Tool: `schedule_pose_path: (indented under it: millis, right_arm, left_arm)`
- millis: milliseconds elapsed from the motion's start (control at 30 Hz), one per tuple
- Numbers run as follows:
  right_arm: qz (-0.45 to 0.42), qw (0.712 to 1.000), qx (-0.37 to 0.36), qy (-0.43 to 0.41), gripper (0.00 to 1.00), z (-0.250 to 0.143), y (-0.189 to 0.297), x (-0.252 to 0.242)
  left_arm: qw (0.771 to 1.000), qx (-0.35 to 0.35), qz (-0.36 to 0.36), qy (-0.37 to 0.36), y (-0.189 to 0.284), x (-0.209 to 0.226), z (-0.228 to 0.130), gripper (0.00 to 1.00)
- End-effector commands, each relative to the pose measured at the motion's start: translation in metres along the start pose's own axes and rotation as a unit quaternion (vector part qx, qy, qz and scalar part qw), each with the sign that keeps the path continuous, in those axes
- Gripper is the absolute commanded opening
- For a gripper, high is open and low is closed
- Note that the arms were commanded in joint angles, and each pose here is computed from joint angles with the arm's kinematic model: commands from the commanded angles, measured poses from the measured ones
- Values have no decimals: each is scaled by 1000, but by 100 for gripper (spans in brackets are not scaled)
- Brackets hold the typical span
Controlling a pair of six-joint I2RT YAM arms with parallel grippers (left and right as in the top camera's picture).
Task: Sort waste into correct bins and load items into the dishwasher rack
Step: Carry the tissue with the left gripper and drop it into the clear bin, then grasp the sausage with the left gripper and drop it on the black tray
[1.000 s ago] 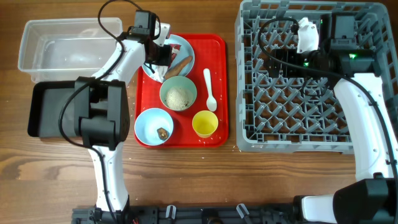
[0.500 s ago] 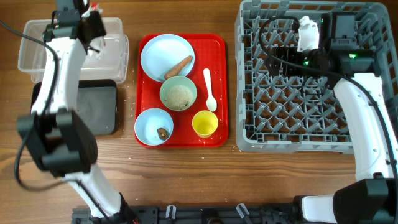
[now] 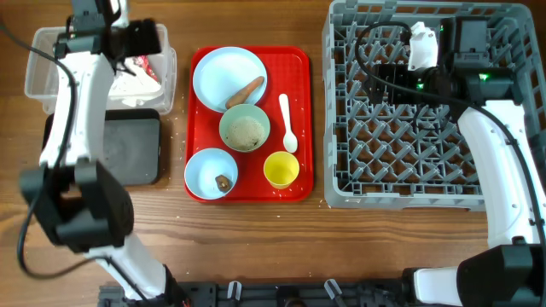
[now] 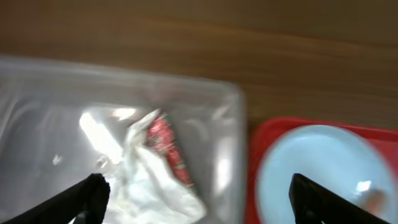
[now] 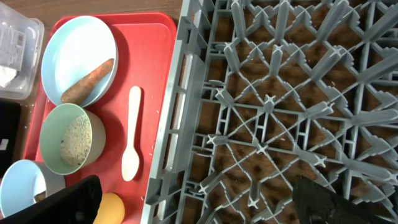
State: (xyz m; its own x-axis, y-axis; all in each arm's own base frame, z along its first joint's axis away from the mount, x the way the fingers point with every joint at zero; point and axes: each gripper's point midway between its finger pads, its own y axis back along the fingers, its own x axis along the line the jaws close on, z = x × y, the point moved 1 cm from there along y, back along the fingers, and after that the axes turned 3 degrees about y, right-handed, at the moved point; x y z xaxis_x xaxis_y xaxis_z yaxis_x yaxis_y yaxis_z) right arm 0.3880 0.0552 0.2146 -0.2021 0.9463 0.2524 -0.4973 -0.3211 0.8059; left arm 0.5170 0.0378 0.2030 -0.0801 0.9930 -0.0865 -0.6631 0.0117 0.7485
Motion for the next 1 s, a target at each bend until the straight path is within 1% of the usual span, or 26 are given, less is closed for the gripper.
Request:
schedule_pose_path:
  millis: [0, 100, 167, 233, 300, 567, 700, 733, 767, 833, 867, 900, 967]
  right_arm:
    - [9, 1000, -7, 0, 100, 6, 0, 4]
    - [9, 1000, -4, -1, 100, 5, 0, 4]
    - [9, 1000, -1, -2, 100, 3, 0, 4]
    - [9, 1000, 2, -3, 100, 2, 0, 4]
    - [9, 1000, 4, -4, 100, 1, 0, 4]
    - [9, 1000, 5, -4, 100, 1, 0, 4]
    - [9, 1000, 9, -5, 100, -1, 0, 4]
    - [9, 1000, 9, -5, 100, -1, 0, 4]
    - [9, 1000, 9, -5, 100, -1, 0, 4]
    - [9, 1000, 9, -5, 100, -1, 0, 4]
    - [9, 1000, 9, -5, 100, -1, 0, 4]
    - [9, 1000, 9, -5, 100, -1, 0, 4]
    - [9, 1000, 9, -5, 100, -1, 0, 4]
  left_arm:
    - [977, 13, -146, -154, 18, -102, -15, 94]
    - [955, 67, -178, -227, -18, -153, -59, 96]
    - [948, 89, -175, -251, -39, -169, -80, 96]
    - [945, 108, -158, -266, -61, -175, -97, 95]
    - [941, 123, -156, -274, -74, -178, -110, 92]
    - [928, 183, -157, -285, -116, -173, -157, 90]
    - [927, 198, -138, -287, -132, -165, -170, 83]
    - [926, 202, -138, -287, -135, -164, -173, 78]
    - [925, 206, -138, -287, -136, -163, -176, 70]
    - [924, 212, -137, -286, -138, -162, -180, 30]
    - [925, 212, -137, -285, -138, -162, -180, 7]
    - [931, 210, -132, -269, -138, -163, -177, 4]
    - [951, 187, -109, -222, -134, -162, -155, 4]
